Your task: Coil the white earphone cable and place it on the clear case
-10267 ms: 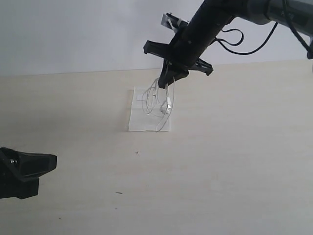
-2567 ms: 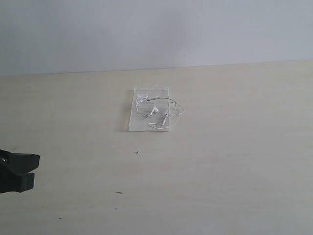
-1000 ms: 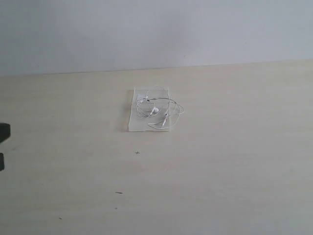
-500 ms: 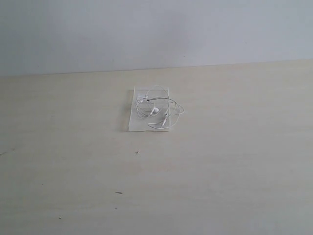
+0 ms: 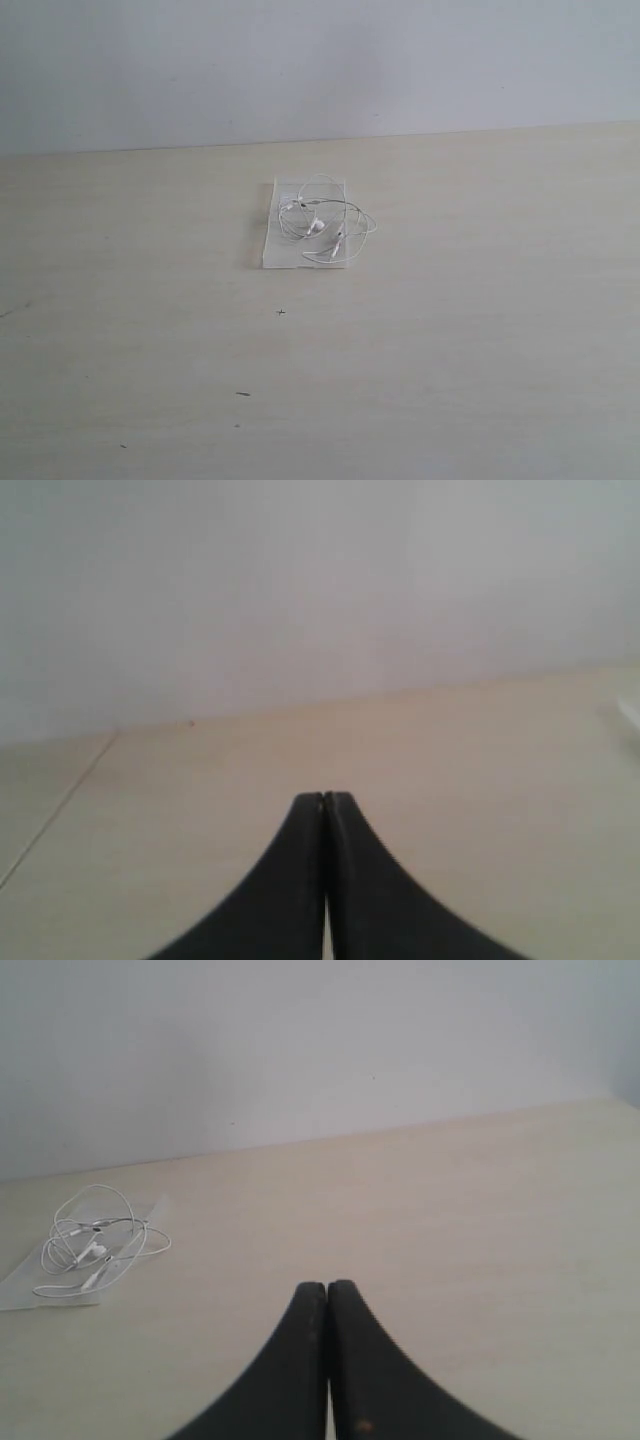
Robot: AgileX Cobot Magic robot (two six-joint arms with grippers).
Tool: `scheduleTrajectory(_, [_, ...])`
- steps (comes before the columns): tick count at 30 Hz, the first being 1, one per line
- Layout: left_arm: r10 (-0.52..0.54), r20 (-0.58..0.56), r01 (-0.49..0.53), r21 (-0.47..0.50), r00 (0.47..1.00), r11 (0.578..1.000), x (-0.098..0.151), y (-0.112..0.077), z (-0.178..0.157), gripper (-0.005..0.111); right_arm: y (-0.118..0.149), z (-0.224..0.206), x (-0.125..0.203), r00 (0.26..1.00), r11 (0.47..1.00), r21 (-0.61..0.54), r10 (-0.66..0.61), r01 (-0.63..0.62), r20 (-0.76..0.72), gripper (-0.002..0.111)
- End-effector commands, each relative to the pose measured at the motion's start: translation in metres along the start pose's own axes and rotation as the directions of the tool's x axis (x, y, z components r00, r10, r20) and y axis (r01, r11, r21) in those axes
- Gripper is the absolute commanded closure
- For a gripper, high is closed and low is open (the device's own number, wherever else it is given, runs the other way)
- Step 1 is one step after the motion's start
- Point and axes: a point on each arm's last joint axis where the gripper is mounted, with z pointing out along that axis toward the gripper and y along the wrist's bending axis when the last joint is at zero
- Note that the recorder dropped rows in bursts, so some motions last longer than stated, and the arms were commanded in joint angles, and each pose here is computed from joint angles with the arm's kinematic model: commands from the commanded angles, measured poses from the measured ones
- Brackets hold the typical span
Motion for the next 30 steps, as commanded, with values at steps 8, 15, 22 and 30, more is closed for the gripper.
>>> scheduleTrajectory(8, [-0.076,-0.084,0.094,0.242,0.994,0.966,0.034,-0.03,0.009,0.107,-0.001,0.0,0.0,1.0,1.0,0.007,-0.005,0.005,0.016,0.108])
scheduleTrajectory(15, [-0.218,-0.097,0.236,0.252,0.971,0.939,0.042,-0.034,0.013,0.107,-0.001,0.0,0.0,1.0,1.0,0.007,-0.005,0.005,0.016,0.108])
scheduleTrajectory(22, [-0.28,-0.114,0.298,0.196,0.953,0.934,0.043,-0.032,0.013,0.107,-0.001,0.0,0.0,1.0,1.0,0.007,-0.005,0.005,0.016,0.108])
scheduleTrajectory(30, [-0.29,-0.146,0.314,0.185,0.946,0.931,0.046,-0.033,0.013,0.107,-0.001,0.0,0.0,1.0,1.0,0.007,-0.005,0.005,0.016,0.108])
